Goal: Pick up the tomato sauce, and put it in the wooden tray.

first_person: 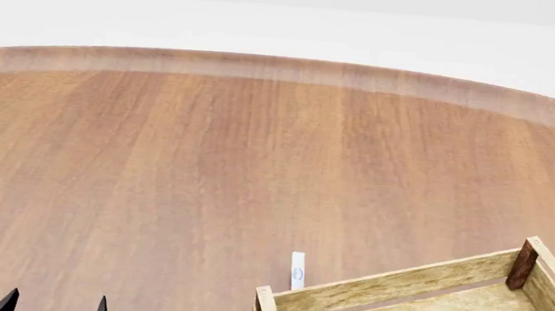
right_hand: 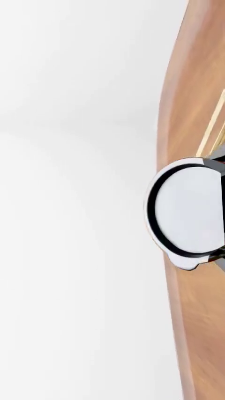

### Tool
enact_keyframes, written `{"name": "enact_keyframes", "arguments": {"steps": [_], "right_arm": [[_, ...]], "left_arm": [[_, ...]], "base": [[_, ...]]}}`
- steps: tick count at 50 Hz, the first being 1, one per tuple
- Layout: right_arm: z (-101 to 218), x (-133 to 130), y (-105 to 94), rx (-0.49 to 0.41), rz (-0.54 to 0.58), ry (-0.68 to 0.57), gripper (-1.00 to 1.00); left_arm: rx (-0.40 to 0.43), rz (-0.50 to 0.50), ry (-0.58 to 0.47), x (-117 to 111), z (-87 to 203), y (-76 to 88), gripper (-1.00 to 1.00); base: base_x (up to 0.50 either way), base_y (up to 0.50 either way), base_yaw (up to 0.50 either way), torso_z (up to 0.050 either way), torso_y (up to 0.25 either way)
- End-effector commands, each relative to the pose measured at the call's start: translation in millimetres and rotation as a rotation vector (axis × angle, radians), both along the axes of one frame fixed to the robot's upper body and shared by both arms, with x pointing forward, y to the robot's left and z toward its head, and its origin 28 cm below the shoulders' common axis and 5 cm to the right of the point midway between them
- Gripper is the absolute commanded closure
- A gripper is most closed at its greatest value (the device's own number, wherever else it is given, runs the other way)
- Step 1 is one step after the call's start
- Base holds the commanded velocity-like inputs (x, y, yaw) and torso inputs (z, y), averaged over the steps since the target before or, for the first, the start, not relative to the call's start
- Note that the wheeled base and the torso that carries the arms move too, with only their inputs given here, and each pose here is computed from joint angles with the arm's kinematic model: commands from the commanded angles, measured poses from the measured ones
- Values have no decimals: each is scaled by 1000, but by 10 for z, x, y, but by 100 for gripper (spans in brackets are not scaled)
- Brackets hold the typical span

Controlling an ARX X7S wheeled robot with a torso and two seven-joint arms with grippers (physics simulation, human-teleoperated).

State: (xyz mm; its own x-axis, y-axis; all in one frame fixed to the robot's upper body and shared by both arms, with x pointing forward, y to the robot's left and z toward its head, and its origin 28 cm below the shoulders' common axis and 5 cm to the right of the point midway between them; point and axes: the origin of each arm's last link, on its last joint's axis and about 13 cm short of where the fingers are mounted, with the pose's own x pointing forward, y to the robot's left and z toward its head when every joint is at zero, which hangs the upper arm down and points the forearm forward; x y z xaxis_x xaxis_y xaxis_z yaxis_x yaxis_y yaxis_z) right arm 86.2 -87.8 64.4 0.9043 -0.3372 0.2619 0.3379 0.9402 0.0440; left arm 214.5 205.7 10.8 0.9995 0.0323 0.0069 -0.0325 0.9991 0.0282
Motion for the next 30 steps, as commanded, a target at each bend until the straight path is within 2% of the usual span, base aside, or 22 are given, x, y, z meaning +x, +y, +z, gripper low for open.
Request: {"name": "enact_keyframes", "arguments": {"steps": [1, 30], "right_arm": [[110, 120, -59, -23, -41, -20, 100], [197, 462, -167, -40, -112, -4, 100]], "left_arm": [[0, -1, 0, -2, 3, -2, -100], [0, -3, -1, -3, 6, -2, -100]], "base": [[0, 0, 0, 0, 0], [0, 0, 0, 0, 0]]}}
